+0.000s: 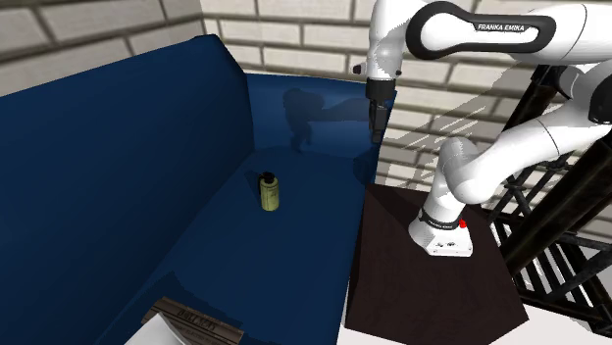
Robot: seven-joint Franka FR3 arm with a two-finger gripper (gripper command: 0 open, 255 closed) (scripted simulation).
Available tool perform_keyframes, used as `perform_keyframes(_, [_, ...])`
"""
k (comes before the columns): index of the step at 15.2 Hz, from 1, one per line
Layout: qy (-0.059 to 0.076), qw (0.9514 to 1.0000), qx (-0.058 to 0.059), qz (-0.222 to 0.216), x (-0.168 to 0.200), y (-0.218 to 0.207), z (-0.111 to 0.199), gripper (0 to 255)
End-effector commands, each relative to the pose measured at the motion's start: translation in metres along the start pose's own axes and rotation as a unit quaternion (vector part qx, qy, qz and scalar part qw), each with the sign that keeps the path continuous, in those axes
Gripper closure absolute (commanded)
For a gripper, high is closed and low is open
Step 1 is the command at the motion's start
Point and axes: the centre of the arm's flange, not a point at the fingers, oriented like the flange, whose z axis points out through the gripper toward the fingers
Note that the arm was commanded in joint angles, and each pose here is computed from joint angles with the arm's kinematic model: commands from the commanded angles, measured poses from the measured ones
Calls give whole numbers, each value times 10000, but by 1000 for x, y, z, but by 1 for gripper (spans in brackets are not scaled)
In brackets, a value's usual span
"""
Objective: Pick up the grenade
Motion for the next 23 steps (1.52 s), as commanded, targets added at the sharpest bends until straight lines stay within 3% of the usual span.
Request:
perform_keyframes(1, [0,10000,0,0,0,0,0,0])
perform_keyframes(23, [559,9971,-507,-122,249,-26,117,0])
